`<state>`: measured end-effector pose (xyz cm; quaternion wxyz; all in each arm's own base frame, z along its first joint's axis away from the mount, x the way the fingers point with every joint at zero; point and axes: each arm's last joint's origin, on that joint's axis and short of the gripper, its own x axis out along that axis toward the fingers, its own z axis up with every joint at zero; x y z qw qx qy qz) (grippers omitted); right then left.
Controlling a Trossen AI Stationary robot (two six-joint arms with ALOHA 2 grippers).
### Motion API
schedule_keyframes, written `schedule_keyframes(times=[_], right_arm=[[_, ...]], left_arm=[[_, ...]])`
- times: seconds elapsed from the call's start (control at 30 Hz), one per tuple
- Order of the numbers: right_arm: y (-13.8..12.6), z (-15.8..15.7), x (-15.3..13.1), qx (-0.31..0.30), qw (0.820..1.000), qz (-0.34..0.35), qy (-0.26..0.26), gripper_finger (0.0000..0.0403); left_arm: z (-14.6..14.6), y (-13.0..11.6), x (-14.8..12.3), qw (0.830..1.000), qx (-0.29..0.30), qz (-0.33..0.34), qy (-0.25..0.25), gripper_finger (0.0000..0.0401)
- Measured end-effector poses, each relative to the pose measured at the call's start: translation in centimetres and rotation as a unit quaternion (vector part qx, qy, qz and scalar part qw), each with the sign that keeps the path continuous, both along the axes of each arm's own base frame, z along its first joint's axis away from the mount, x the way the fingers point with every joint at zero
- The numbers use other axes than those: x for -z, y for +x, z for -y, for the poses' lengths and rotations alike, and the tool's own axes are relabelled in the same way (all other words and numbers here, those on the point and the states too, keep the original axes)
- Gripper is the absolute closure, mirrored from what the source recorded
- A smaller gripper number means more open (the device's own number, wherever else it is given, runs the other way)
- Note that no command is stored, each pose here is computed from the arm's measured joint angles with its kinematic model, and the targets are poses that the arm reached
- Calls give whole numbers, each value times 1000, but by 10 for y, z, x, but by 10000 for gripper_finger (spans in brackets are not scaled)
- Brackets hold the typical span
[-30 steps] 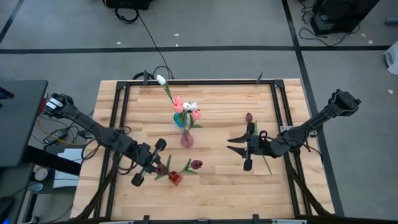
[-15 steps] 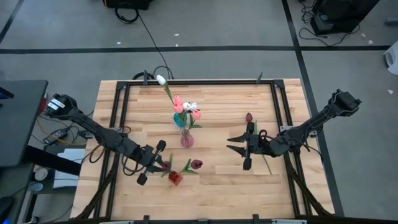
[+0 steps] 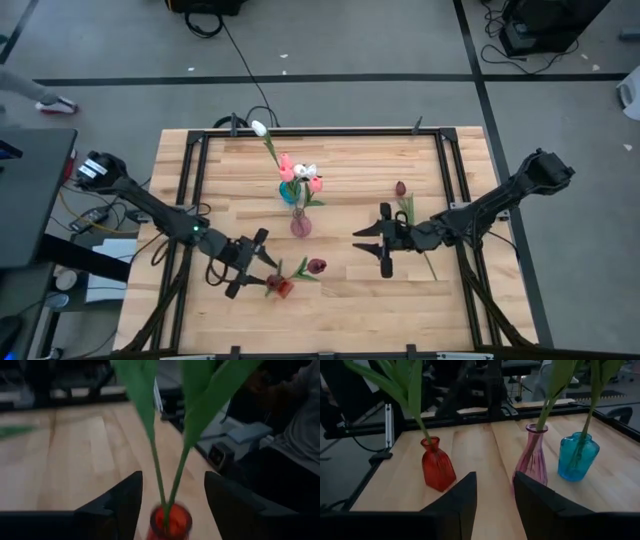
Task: Sort flowers into vase by color
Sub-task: Put the red tulip into the red vase
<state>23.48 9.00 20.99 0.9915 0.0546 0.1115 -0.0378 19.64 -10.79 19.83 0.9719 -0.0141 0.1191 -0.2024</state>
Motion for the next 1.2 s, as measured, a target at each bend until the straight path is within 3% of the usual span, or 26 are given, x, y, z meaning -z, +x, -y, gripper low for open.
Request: schedule_keyframes(times=[0.23,0.37,0.47,0.6,0.77,0.87,1.0,1.2], right_arm=[[-2,4,-1,14,1000,-9,-11,257],[-16,20,5,90,992,-83,2,255],[-35,37,19,170,967,-181,66,252],[-56,55,38,263,903,-299,160,252],[-65,63,54,307,823,-405,253,252],[-70,63,61,330,787,-453,260,252],[-71,63,68,346,771,-474,248,252],[-64,58,54,354,774,-478,215,253]], left_arm=[[-4,-5,9,996,-31,-76,-20,177],[-5,-5,11,995,-52,-82,-19,177],[-6,-5,11,994,-69,-78,-15,178],[-8,-4,11,993,-91,-72,0,178],[-11,-3,11,989,-134,-61,14,178],[-11,-3,11,989,-137,-60,15,178],[-11,-3,10,989,-138,-58,14,178],[-11,-3,7,989,-137,-50,8,178]])
